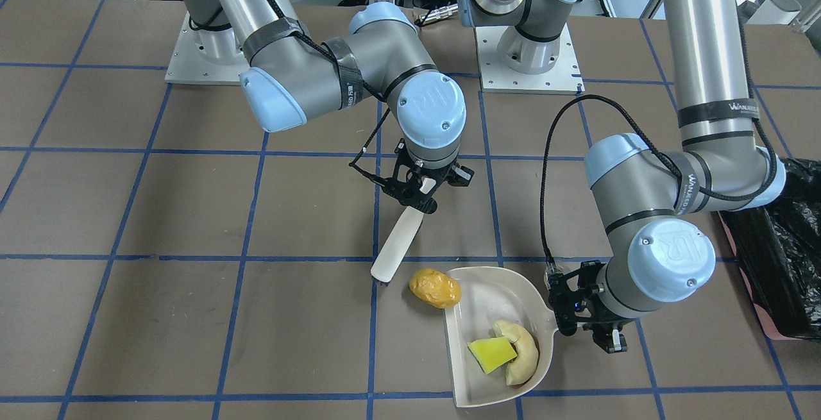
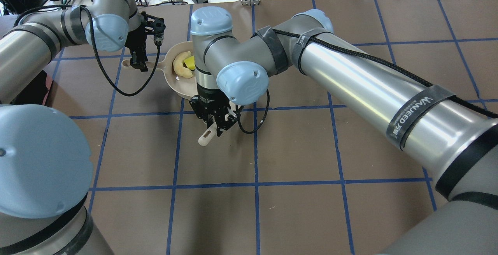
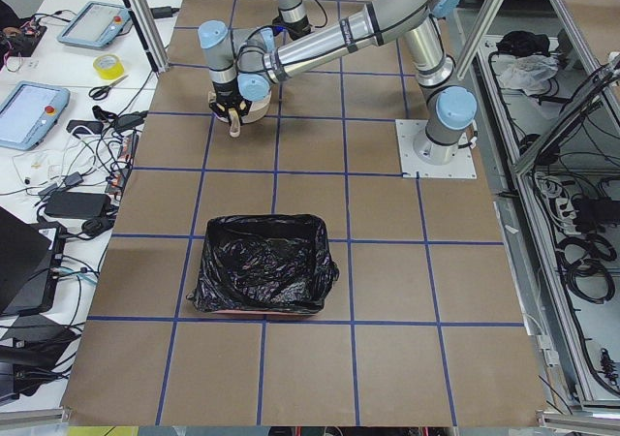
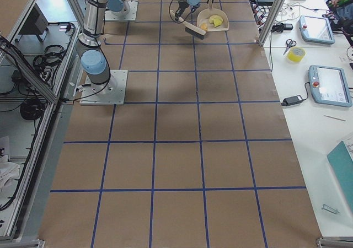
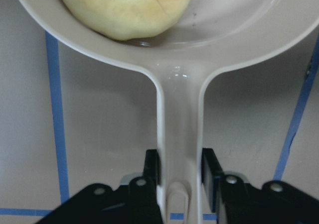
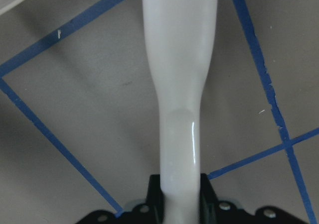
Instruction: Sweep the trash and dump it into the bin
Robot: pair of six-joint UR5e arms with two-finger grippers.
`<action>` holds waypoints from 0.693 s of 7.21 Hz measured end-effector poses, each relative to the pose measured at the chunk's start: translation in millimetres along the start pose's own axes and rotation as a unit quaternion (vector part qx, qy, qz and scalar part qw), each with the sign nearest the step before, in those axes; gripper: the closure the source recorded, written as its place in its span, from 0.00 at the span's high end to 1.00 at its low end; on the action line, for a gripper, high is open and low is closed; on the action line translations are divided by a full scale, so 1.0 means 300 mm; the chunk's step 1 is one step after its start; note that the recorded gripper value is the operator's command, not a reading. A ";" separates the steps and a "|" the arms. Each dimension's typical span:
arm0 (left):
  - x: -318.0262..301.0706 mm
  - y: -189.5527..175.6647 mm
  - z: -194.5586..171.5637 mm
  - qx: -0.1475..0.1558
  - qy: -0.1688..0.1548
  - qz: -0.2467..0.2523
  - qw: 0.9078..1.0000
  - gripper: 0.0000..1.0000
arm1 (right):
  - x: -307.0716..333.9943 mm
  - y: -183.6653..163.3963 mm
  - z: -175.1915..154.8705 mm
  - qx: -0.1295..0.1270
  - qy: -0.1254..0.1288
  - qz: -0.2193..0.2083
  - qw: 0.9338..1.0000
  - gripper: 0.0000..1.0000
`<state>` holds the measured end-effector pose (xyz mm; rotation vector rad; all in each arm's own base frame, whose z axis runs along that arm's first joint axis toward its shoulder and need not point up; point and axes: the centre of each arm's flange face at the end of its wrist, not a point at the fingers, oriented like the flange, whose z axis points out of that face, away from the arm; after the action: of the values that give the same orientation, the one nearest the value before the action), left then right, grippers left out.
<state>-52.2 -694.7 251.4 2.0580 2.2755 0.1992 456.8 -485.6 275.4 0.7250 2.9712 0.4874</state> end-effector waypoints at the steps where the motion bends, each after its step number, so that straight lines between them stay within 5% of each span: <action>1: 0.000 0.000 0.000 0.000 0.000 0.000 1.000 0.15 | -0.007 -0.001 0.024 0.002 0.002 -0.012 1.000 0.00; 5: 0.000 -0.001 0.002 0.001 0.000 0.000 1.000 0.15 | -0.056 -0.022 0.112 0.006 0.004 -0.046 0.999 0.00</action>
<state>-52.4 -694.7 250.9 2.0589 2.2768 0.1984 472.9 -488.9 240.8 0.5855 3.0002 0.4692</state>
